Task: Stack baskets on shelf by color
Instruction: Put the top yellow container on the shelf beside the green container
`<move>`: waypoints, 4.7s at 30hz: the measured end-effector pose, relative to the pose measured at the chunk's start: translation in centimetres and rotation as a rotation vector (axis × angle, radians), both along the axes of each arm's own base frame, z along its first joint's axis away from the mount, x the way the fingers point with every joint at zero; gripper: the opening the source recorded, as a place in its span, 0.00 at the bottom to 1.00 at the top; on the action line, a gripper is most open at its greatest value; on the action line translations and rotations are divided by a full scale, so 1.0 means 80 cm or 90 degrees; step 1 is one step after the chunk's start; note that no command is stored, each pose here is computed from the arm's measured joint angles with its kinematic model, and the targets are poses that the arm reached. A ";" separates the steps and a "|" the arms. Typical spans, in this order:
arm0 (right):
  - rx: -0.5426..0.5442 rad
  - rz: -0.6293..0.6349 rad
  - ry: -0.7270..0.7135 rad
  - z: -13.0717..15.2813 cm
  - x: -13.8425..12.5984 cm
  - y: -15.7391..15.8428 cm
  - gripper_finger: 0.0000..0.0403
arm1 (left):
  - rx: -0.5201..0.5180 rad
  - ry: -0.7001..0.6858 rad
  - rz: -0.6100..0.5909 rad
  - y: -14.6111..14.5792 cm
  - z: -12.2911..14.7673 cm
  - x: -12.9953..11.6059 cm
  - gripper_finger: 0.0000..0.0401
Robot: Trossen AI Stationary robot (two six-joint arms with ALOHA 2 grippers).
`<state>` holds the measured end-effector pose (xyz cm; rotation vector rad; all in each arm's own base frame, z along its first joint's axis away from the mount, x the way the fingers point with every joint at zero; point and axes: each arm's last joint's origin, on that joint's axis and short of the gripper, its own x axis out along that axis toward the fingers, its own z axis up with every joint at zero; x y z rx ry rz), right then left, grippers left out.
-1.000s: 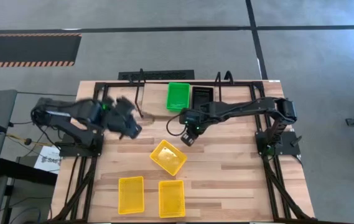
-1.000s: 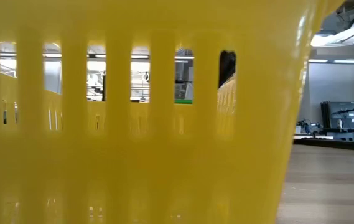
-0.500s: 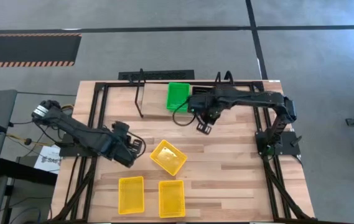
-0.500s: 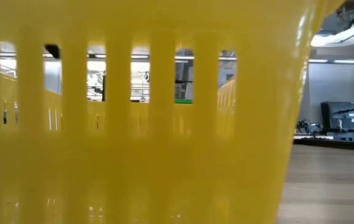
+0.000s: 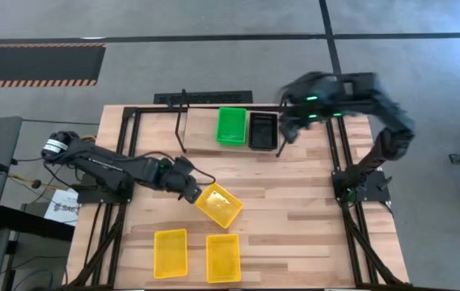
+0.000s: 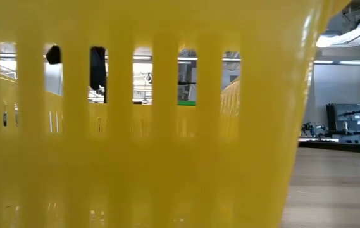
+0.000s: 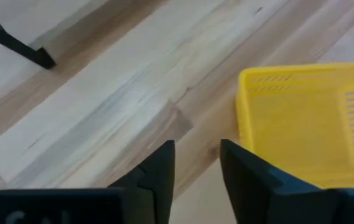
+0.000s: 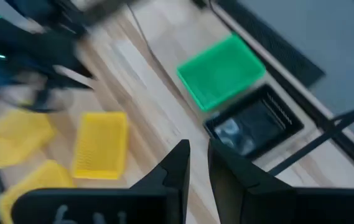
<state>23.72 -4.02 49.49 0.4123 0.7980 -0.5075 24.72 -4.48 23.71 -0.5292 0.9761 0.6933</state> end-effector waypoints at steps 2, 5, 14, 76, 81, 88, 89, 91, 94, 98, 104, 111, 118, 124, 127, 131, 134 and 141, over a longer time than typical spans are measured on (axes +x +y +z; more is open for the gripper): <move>-0.004 0.002 -0.049 0.019 -0.028 0.006 0.19 | -0.020 0.016 0.001 0.008 -0.005 -0.001 0.33; -0.013 0.006 -0.114 0.041 -0.067 0.013 0.19 | -0.056 0.032 0.006 0.017 -0.011 -0.001 0.38; -0.066 -0.015 -0.234 0.073 -0.159 0.022 0.19 | -0.121 -0.060 0.006 0.016 -0.021 0.032 0.40; -0.142 0.001 -0.155 0.062 -0.108 0.014 0.19 | 0.067 0.285 -0.432 0.323 0.173 0.031 0.00; -0.128 -0.030 -0.128 0.053 -0.083 0.003 0.19 | 0.048 0.292 -0.462 0.360 0.142 0.038 0.00; -0.124 -0.041 -0.101 0.045 -0.062 -0.005 0.19 | -0.007 0.316 -0.486 0.395 0.090 0.055 0.00; -0.124 -0.040 -0.101 0.045 -0.062 -0.006 0.19 | -0.013 0.319 -0.490 0.398 0.083 0.057 0.00; -0.124 -0.040 -0.102 0.045 -0.062 -0.005 0.19 | -0.015 0.321 -0.495 0.404 0.071 0.064 0.00; -0.119 -0.043 -0.104 0.045 -0.062 -0.005 0.19 | -0.011 0.308 -0.503 0.411 0.057 0.073 0.00; -0.115 -0.046 -0.107 0.045 -0.063 -0.005 0.19 | -0.007 0.291 -0.507 0.418 0.044 0.081 0.00; -0.115 -0.045 -0.107 0.045 -0.063 -0.005 0.19 | -0.008 0.287 -0.511 0.422 0.034 0.087 0.00; -0.111 -0.048 -0.109 0.045 -0.063 -0.005 0.19 | -0.011 0.282 -0.510 0.424 0.021 0.095 0.00; -0.108 -0.045 -0.108 0.045 -0.063 -0.004 0.19 | -0.020 0.290 -0.442 0.426 0.019 0.095 0.00; -0.101 -0.038 -0.108 0.044 -0.063 -0.004 0.19 | -0.018 0.301 -0.423 0.427 0.019 0.095 0.04; -0.099 -0.036 -0.102 0.043 -0.063 -0.004 0.19 | -0.016 0.312 -0.413 0.427 0.019 0.094 0.10; -0.098 -0.036 -0.093 0.042 -0.064 -0.003 0.19 | -0.030 0.318 -0.405 0.425 0.019 0.092 0.18; -0.098 -0.035 -0.091 0.042 -0.065 -0.003 0.19 | -0.042 0.321 -0.395 0.424 0.019 0.091 0.22; -0.097 -0.034 -0.083 0.041 -0.066 -0.003 0.19 | -0.038 0.312 -0.368 0.419 0.030 0.095 0.26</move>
